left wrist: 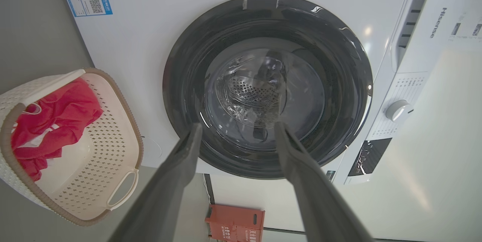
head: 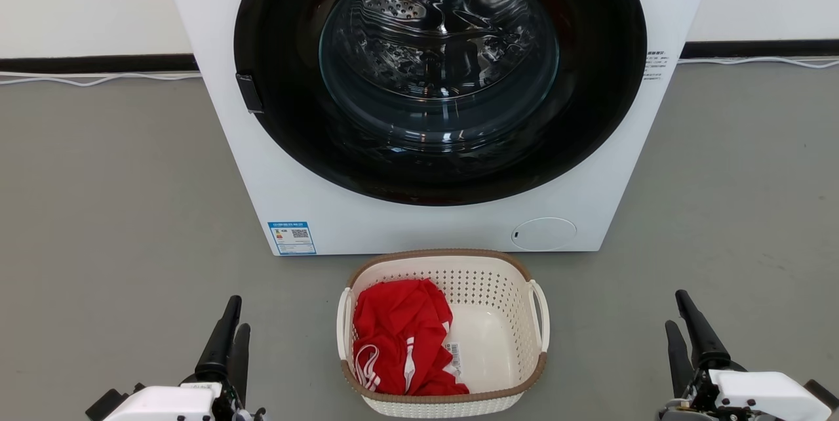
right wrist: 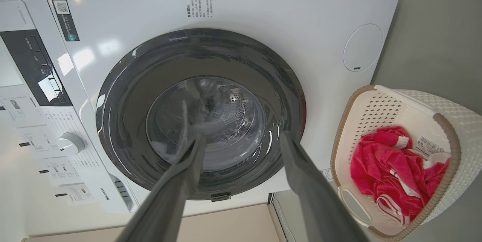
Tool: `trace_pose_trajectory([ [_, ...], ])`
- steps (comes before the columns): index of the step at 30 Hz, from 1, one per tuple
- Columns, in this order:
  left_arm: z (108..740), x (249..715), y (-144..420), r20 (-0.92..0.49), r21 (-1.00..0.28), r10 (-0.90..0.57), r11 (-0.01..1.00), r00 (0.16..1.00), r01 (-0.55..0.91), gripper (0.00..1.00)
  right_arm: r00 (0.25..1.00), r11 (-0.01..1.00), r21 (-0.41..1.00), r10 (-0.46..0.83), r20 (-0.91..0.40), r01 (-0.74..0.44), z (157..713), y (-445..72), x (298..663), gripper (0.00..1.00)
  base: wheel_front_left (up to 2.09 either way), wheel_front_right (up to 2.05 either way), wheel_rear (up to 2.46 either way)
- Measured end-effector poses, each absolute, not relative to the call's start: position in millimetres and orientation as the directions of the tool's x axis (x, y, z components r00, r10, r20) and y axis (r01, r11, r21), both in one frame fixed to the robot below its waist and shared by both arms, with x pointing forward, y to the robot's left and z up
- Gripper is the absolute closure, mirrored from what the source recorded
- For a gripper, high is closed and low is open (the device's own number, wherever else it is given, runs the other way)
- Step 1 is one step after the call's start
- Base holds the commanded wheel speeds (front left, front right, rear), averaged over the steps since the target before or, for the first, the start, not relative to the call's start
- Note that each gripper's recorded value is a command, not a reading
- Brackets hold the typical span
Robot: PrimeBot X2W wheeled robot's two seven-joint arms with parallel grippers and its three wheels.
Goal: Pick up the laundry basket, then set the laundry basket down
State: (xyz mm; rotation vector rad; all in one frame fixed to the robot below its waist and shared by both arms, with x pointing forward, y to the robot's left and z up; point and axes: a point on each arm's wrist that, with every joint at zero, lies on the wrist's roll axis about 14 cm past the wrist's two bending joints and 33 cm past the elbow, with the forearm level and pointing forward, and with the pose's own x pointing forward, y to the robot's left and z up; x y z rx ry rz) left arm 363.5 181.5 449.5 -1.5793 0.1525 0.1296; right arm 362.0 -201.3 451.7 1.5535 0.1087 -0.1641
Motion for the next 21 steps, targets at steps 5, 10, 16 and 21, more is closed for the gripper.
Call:
trace_pose_trajectory([
  [5,450.4,364.1,181.0,-0.178,-0.984,-0.01,0.024,0.984,-0.178,0.0,0.985,0.064,0.983,-0.039,-0.171,0.173,452.8,-200.7,361.8,0.0,0.0,0.0,0.0],
  [10,451.5,364.7,179.2,-0.178,-0.983,-0.01,0.055,0.984,-0.178,0.0,0.986,0.122,0.978,-0.042,-0.164,0.168,455.3,-200.8,362.4,0.0,0.0,0.0,0.0],
  [16,453.2,365.4,177.1,-0.179,-0.978,-0.01,0.112,0.984,-0.176,0.0,0.987,0.197,0.967,-0.05,-0.154,0.161,458.6,-201.4,363.4,0.0,0.0,0.0,0.0],
  [21,453.5,365.7,176.3,-0.182,-0.97,-0.007,0.167,0.983,-0.179,0.0,0.989,0.272,0.951,-0.05,-0.141,0.15,462.8,-200.9,364.7,0.0,0.0,0.0,0.0],
])
